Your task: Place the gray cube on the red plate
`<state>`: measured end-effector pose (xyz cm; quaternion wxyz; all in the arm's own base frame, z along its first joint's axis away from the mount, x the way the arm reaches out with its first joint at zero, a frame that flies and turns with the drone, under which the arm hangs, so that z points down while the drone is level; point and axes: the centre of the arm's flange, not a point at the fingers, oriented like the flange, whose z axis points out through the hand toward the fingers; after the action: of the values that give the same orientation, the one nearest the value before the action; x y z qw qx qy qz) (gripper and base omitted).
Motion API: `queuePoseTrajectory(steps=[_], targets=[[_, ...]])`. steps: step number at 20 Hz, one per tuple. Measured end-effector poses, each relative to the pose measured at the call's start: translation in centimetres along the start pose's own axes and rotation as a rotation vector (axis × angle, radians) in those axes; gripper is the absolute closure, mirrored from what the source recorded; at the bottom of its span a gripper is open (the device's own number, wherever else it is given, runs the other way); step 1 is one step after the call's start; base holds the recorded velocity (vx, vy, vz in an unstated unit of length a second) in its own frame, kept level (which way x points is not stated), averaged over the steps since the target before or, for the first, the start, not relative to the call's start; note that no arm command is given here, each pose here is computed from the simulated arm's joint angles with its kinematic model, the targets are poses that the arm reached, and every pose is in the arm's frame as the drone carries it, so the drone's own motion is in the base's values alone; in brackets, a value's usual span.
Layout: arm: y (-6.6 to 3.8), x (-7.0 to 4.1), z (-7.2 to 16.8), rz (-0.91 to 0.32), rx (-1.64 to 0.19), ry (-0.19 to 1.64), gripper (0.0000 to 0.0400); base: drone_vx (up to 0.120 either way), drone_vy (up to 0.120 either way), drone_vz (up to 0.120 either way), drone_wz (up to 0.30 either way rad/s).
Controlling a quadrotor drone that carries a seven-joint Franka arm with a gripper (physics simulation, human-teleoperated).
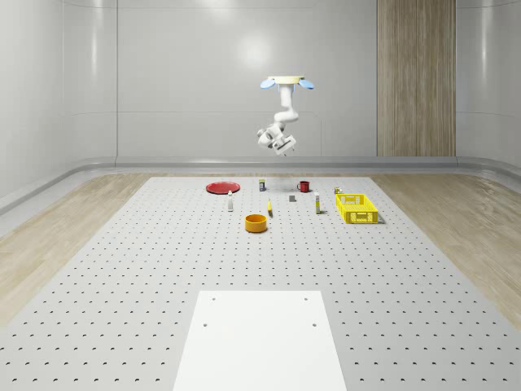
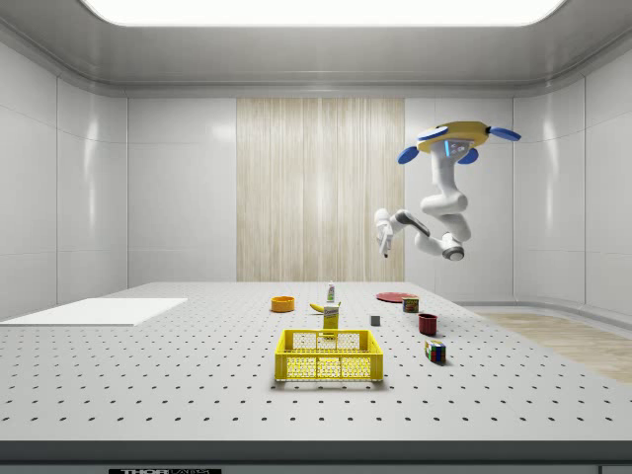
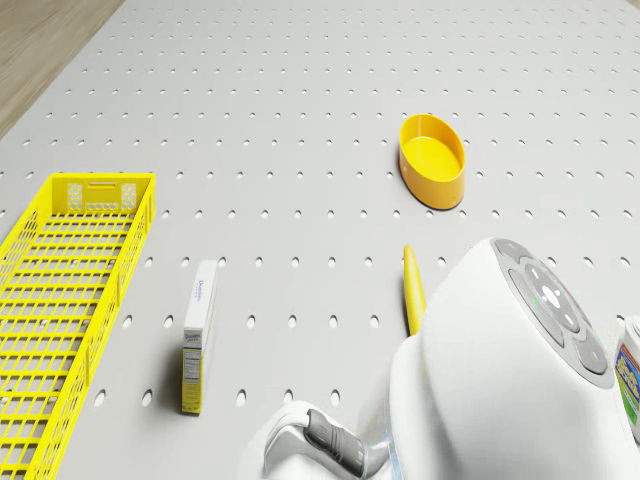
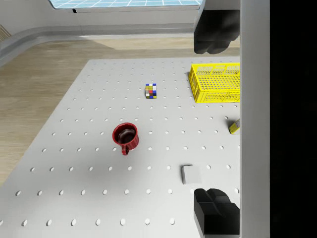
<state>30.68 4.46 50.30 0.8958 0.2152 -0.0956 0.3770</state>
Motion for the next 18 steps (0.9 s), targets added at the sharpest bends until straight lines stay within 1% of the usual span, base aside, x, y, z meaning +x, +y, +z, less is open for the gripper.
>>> queuePoseTrajectory(steps=[3, 7, 12, 18], targets=[[-1.3, -1.4, 0.2, -0.005, -0.136, 0.14, 0.0, 0.12, 0.0, -0.12, 0.0], [-2.3, -2.3, 0.5, -0.009, -0.235, 0.243, 0.0, 0.12, 0.0, -0.12, 0.0], [-2.8, -2.9, 0.8, -0.011, -0.291, 0.302, 0.0, 0.008, 0.0, -0.12, 0.0], [-3.1, -3.1, 0.9, -0.011, -0.315, 0.329, 0.0, 0.0, 0.0, -0.12, 0.0]])
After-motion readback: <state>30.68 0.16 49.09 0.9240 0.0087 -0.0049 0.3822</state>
